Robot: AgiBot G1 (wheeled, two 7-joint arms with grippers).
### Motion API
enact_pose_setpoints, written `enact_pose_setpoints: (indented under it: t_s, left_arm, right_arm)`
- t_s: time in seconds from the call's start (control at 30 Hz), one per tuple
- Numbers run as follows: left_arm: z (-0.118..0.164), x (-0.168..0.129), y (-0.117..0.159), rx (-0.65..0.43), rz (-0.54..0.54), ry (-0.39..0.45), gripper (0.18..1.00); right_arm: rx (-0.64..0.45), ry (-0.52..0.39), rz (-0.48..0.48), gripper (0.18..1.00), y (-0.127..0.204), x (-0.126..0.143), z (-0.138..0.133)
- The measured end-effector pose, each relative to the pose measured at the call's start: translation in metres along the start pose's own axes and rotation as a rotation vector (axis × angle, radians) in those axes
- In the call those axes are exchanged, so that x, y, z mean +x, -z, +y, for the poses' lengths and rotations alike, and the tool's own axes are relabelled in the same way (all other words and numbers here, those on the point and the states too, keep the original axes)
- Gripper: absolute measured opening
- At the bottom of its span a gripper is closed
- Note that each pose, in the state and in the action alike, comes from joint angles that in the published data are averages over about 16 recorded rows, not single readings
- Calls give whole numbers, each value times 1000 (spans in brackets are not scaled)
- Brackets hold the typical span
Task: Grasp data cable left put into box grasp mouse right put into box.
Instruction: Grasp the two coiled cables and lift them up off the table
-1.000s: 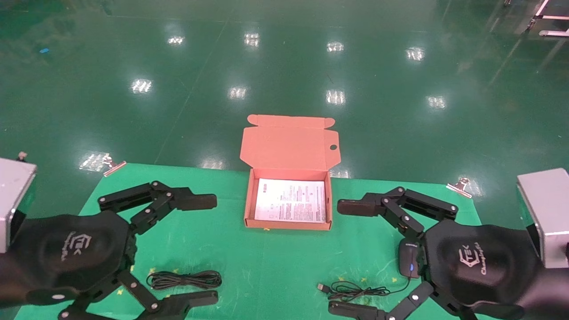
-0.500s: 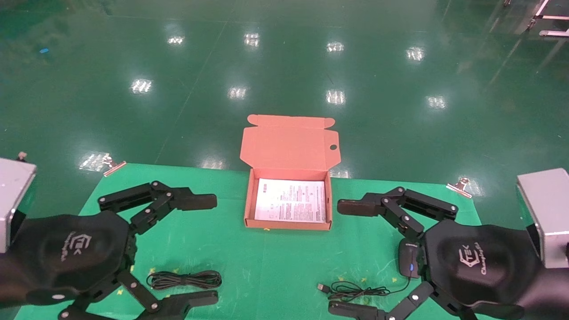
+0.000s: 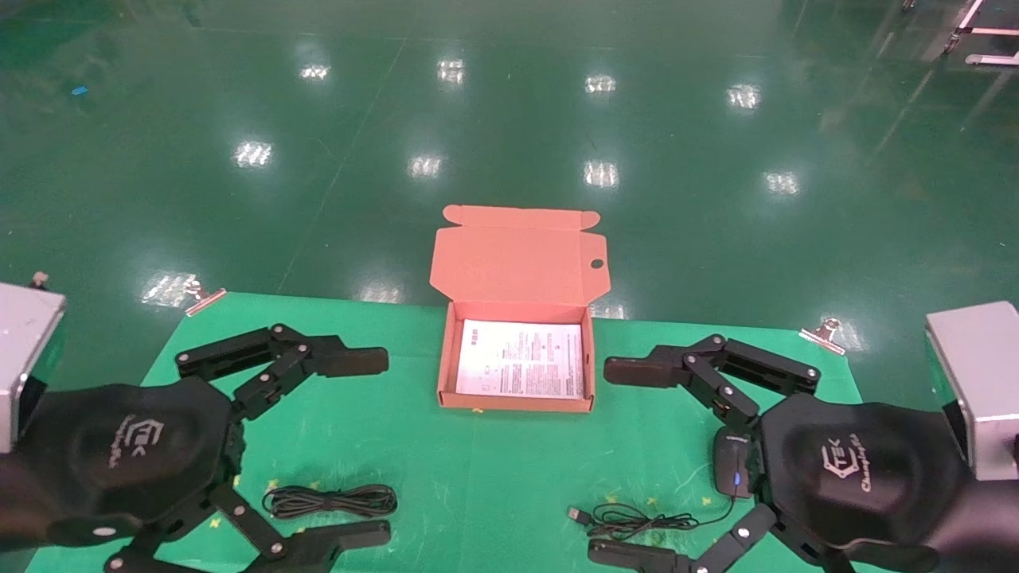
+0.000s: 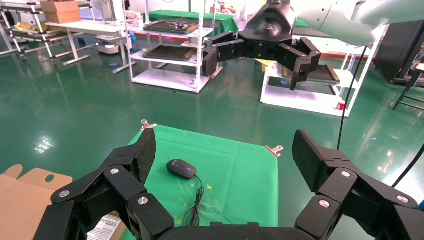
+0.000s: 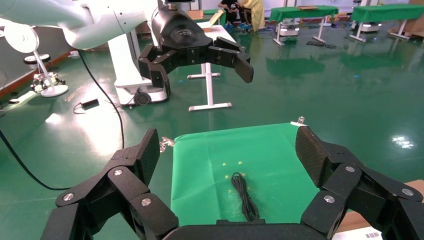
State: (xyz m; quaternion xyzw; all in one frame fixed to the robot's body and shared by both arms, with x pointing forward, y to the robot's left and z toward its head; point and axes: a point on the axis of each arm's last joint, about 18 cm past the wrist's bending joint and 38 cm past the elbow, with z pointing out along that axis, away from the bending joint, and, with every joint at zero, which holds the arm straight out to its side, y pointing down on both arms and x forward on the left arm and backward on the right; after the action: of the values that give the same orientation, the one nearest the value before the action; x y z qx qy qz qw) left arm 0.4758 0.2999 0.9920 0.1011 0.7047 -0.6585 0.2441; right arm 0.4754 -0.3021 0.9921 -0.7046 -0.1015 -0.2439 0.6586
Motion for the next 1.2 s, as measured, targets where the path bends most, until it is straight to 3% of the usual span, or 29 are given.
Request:
enact_pose_setpoints:
  t_s: [1.2]
  left_arm:
    - [0,0,0,-1,1,-1,1001]
  right_arm:
    - [-1,0,0,1000,0,0,0]
